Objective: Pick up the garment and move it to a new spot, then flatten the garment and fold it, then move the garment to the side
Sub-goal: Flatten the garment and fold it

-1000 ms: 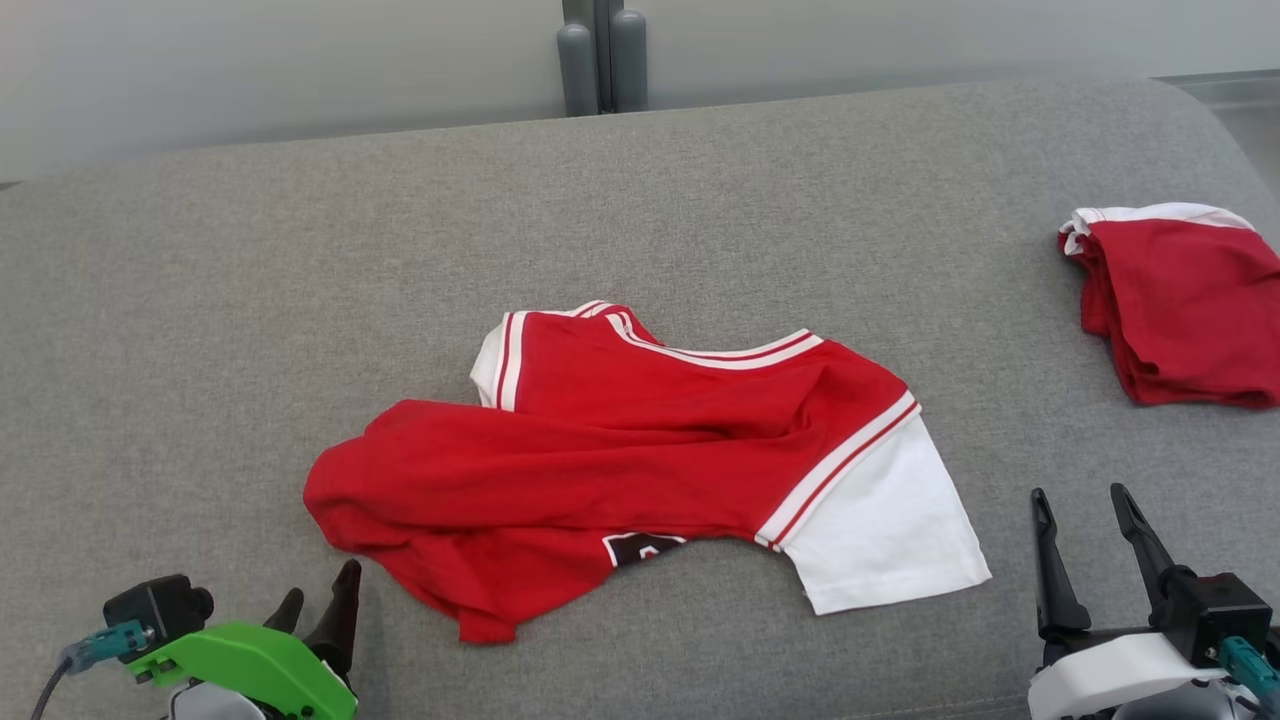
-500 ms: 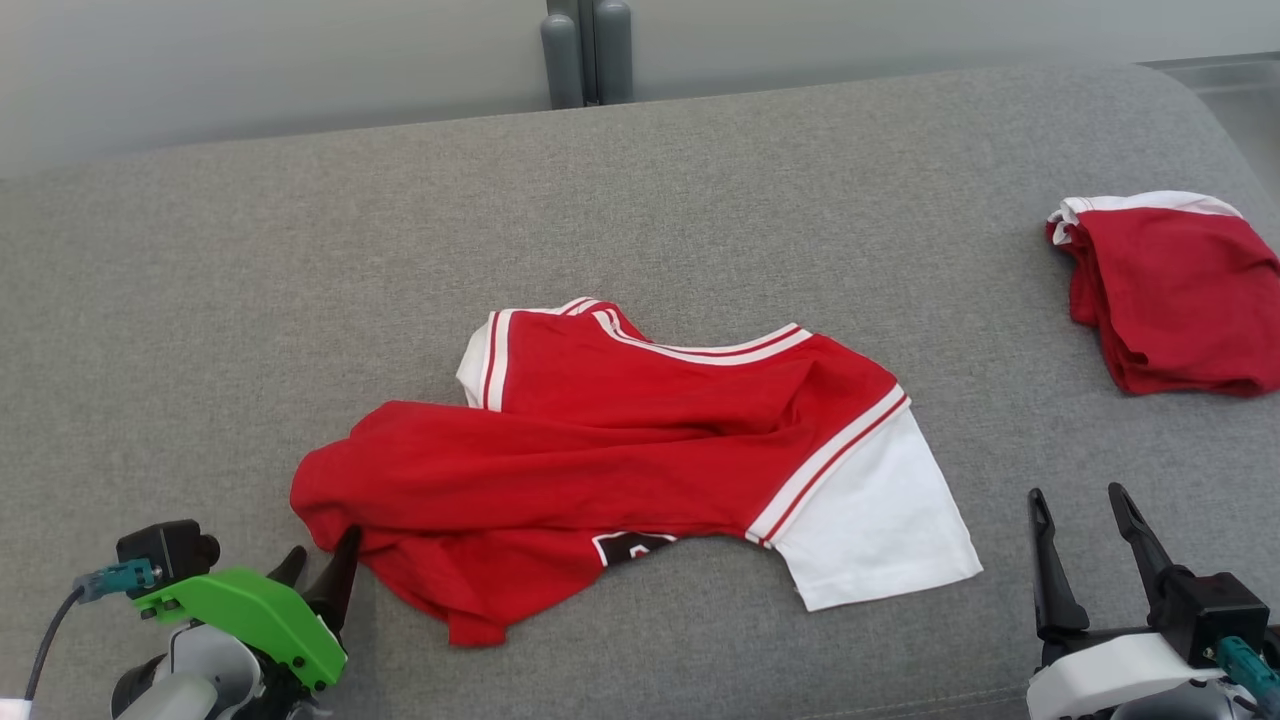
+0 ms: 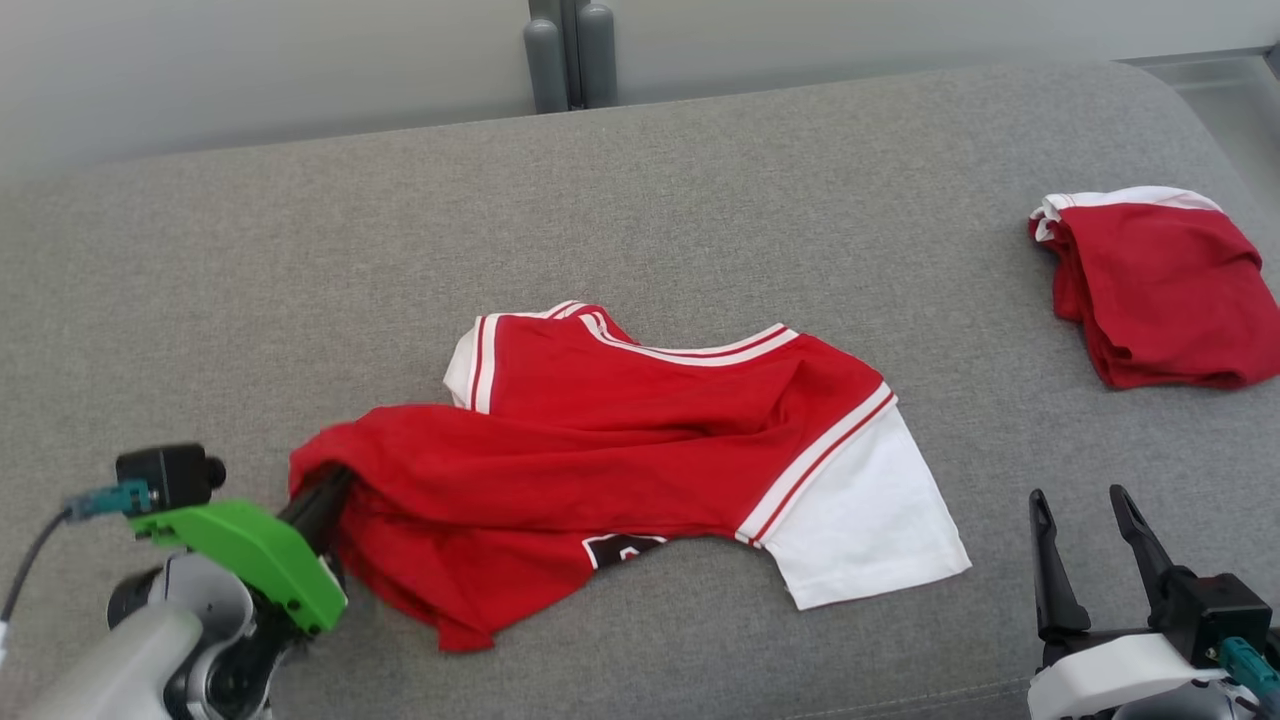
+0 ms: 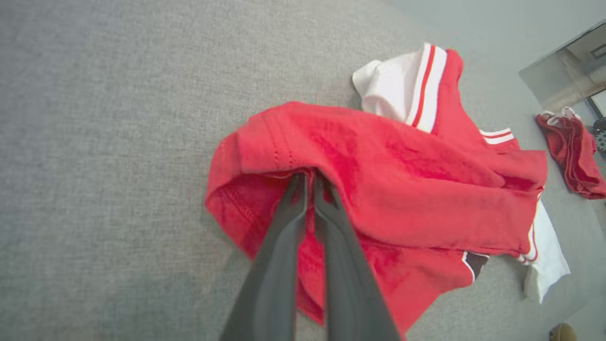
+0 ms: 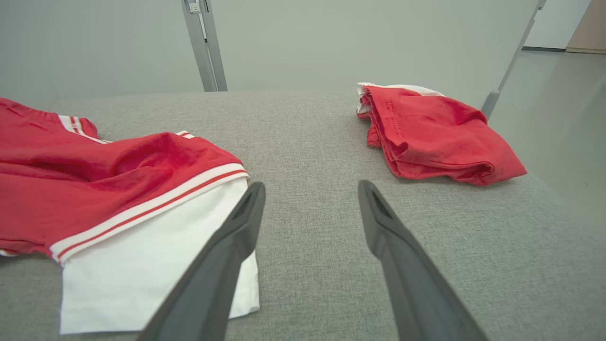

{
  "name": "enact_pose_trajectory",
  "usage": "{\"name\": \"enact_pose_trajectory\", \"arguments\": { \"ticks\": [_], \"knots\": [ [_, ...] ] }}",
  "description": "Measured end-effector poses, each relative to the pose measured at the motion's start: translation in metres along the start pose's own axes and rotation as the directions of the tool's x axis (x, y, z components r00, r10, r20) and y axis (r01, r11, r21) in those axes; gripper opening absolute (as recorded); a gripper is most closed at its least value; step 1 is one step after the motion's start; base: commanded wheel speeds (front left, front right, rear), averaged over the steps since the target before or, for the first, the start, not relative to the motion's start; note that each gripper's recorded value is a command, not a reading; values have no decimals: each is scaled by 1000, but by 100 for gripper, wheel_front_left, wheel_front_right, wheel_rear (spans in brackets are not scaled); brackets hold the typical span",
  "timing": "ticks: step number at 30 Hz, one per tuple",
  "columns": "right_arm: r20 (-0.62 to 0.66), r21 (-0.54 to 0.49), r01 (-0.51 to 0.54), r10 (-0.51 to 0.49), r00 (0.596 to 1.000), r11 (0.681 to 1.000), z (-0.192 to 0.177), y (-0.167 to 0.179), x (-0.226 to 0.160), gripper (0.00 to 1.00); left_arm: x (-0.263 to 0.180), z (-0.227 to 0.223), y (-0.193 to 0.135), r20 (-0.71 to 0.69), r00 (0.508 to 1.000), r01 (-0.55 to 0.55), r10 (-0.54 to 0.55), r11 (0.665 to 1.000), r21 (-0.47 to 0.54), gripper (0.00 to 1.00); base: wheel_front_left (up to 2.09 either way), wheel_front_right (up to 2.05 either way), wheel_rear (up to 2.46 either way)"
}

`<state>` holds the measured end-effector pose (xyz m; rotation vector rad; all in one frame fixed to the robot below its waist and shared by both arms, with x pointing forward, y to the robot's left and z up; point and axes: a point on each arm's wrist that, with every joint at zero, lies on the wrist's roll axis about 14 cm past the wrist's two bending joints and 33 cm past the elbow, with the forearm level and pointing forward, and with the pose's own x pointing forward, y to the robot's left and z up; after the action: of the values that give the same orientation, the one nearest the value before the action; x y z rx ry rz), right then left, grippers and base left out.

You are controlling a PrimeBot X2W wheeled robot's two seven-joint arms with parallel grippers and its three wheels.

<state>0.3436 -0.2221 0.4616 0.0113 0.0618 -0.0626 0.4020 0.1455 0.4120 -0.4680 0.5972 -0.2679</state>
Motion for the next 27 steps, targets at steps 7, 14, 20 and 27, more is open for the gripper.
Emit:
{"name": "enact_pose_trajectory", "arguments": {
  "ticks": [7,14,20,27],
  "knots": [
    [0,26,15,-15,1000,1000,0,-3,-2,100,12,79,-80,68,978,182,-195,970,163,0,0,0,0],
    [4,59,75,-75,997,995,1,-20,-8,100,39,158,-155,111,945,249,-307,898,362,0,0,0,0],
    [-7,79,137,-137,991,987,-2,-37,-18,100,50,200,-226,157,864,361,-478,806,469,0,0,0,0],
    [-15,93,193,-193,981,977,-4,-52,-30,100,50,202,-266,115,790,462,-602,708,534,0,0,0,0]
  ]
}}
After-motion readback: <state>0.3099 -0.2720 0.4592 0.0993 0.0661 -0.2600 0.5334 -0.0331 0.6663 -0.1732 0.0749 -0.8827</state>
